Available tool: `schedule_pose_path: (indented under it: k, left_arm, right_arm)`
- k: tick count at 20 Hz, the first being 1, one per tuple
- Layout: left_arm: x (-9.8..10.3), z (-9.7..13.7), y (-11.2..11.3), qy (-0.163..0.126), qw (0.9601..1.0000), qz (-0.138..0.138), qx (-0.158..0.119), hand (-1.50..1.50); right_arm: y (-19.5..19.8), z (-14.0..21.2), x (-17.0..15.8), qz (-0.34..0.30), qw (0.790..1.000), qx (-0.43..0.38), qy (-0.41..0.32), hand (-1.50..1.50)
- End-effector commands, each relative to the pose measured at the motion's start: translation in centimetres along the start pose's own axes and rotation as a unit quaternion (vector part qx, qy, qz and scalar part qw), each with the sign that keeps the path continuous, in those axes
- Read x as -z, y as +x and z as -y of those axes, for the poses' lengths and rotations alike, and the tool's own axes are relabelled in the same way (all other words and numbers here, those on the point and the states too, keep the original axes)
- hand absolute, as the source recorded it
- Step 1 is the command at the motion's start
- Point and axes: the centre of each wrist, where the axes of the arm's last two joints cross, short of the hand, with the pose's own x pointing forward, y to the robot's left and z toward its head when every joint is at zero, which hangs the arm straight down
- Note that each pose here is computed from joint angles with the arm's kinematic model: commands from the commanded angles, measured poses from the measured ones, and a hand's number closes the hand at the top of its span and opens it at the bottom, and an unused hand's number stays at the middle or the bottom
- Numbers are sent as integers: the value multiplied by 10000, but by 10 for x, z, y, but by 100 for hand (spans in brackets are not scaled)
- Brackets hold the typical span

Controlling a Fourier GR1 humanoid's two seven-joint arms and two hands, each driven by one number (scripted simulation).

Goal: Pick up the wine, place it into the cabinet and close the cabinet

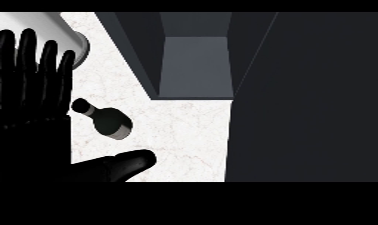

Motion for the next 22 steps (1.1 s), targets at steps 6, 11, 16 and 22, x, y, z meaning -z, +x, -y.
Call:
schedule_pose_path:
  k: [6, 11, 16, 22]
  left_arm:
    - [-6, -35, 17, 398, 9988, 12, 285, -150]
    - [-10, -58, 18, 554, 9979, -48, 334, -150]
    - [-6, -79, 25, 685, 9968, -213, 360, -150]
    - [4, -105, -3, 798, 9951, -558, 167, -150]
  right_arm:
    - [31, -8, -15, 230, 9997, -6, 19, -150]
    - [43, 5, -19, 245, 9997, -37, -27, -150]
    - [39, 2, -21, 269, 9996, -1, -97, -150]
    - [36, 1, -16, 215, 9997, -60, 51, -150]
